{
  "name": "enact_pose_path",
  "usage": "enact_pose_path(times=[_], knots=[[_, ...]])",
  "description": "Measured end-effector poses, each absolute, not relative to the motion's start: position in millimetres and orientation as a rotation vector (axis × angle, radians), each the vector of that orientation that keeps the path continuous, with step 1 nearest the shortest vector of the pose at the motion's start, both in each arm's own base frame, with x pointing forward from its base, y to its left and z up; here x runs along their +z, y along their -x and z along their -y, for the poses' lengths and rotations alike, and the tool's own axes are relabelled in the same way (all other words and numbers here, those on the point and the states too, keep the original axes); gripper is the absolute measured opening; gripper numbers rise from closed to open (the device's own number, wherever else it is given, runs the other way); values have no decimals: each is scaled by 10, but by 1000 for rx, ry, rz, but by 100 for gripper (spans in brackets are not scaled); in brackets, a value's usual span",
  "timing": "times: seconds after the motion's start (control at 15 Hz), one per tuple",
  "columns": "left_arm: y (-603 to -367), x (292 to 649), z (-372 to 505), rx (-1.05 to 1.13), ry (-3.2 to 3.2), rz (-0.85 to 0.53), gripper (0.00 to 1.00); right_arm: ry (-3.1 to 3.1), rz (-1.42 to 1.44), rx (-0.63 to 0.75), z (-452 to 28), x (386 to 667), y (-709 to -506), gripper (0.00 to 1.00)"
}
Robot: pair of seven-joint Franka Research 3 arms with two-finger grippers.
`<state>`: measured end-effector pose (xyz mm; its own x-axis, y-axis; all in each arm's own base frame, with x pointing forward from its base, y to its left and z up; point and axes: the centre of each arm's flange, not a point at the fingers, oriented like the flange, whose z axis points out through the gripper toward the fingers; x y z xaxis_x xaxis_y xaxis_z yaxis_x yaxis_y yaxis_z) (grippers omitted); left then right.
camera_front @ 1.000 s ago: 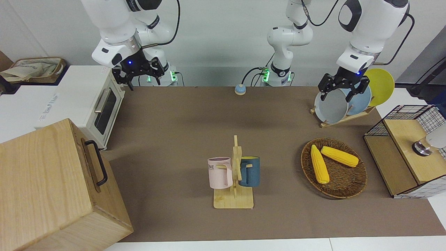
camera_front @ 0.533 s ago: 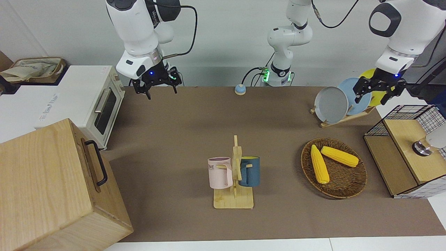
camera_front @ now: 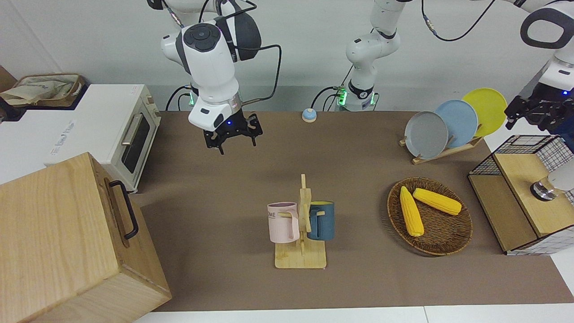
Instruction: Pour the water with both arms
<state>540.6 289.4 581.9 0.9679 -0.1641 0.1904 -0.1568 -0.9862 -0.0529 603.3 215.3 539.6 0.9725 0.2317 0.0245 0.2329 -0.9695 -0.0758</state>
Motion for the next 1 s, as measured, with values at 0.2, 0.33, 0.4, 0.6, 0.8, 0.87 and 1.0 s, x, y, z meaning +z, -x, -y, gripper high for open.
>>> enact_pose_path(times=[0.2,0.33,0.4,0.6,0.8,0.87,1.0], knots=[[-5346,5715,-3356,-464,3098,-211,100,3022,380,-112,-2338,5186,-6175,100],[-5374,5656,-3534,-561,3074,-183,100,3006,388,-177,-2449,5021,-6282,100],[-5426,5631,-3579,-614,3051,-165,100,2996,391,-214,-2501,4950,-6333,100],[-5624,5547,-3601,-792,3008,-98,100,2964,388,-338,-2599,4781,-6489,100],[-5778,5346,-3645,-899,2996,-36,100,2939,393,-458,-2670,4667,-6609,100],[-5808,5300,-3670,-932,2985,-21,100,2935,403,-498,-2697,4626,-6643,100],[-5847,5249,-3713,-999,2960,-6,100,2930,432,-568,-2759,4537,-6696,99]])
